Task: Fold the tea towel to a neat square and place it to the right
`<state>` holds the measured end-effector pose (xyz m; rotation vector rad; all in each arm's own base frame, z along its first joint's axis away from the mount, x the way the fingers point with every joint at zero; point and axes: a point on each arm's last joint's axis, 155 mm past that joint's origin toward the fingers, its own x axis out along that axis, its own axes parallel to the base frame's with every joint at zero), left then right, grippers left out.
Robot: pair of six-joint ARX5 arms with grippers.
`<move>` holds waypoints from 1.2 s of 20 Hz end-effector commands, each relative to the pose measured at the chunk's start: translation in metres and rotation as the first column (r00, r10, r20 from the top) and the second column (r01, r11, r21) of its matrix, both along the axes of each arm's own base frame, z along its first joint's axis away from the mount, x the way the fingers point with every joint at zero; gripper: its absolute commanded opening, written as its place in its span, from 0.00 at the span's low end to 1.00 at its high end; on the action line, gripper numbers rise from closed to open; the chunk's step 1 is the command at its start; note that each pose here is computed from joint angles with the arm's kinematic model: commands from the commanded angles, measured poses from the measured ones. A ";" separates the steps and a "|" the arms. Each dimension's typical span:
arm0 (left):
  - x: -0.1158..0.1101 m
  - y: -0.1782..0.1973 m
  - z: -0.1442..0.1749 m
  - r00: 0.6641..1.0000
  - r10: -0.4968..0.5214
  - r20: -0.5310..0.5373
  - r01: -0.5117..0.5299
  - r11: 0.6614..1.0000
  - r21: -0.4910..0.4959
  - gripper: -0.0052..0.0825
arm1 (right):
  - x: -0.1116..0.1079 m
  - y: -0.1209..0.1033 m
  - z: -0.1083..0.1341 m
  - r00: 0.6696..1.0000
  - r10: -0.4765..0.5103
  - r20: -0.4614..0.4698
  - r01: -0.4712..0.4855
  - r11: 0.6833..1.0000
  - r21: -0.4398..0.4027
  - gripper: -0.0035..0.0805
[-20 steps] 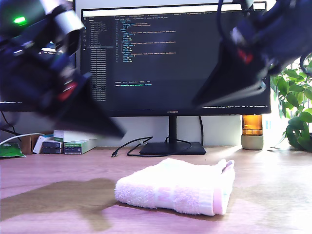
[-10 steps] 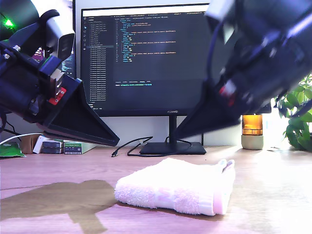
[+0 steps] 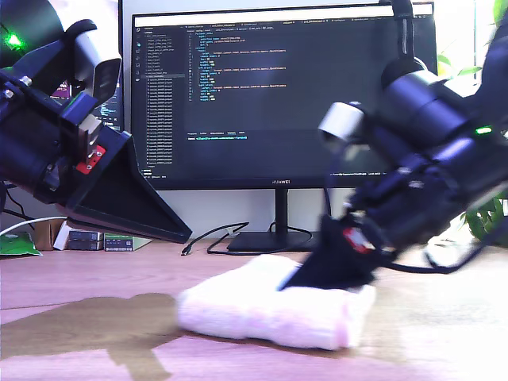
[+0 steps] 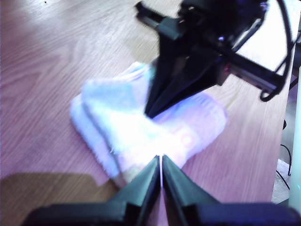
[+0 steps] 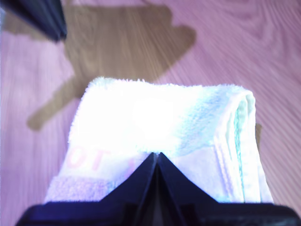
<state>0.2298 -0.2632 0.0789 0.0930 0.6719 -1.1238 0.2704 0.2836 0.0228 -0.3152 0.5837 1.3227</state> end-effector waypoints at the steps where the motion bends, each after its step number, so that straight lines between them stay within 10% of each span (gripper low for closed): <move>1: -0.002 0.001 -0.001 1.000 0.003 -0.005 -0.003 1.000 -0.001 0.04 | -0.018 -0.002 -0.028 0.996 0.020 -0.090 -0.023 0.999 -0.037 0.03; 7: 0.002 0.012 -0.013 0.998 0.058 -0.021 -0.056 0.996 0.065 0.04 | 0.005 -0.020 -0.061 0.942 -0.305 -0.138 0.270 0.936 -0.228 0.03; 9: 0.005 0.016 -0.017 0.997 0.081 -0.017 -0.079 0.993 0.088 0.04 | 0.020 -0.036 -0.065 0.874 -0.467 -0.137 0.418 0.865 -0.279 0.03; 17: 0.013 0.023 -0.019 0.993 0.121 0.004 -0.121 0.986 0.114 0.04 | 0.024 -0.133 -0.064 0.412 -0.911 -0.023 0.784 0.368 -0.501 0.03; 24: 0.021 0.030 -0.018 0.989 0.149 0.010 -0.149 0.983 0.111 0.04 | -0.023 -0.179 -0.057 0.331 -0.941 0.065 0.722 0.208 -0.660 0.03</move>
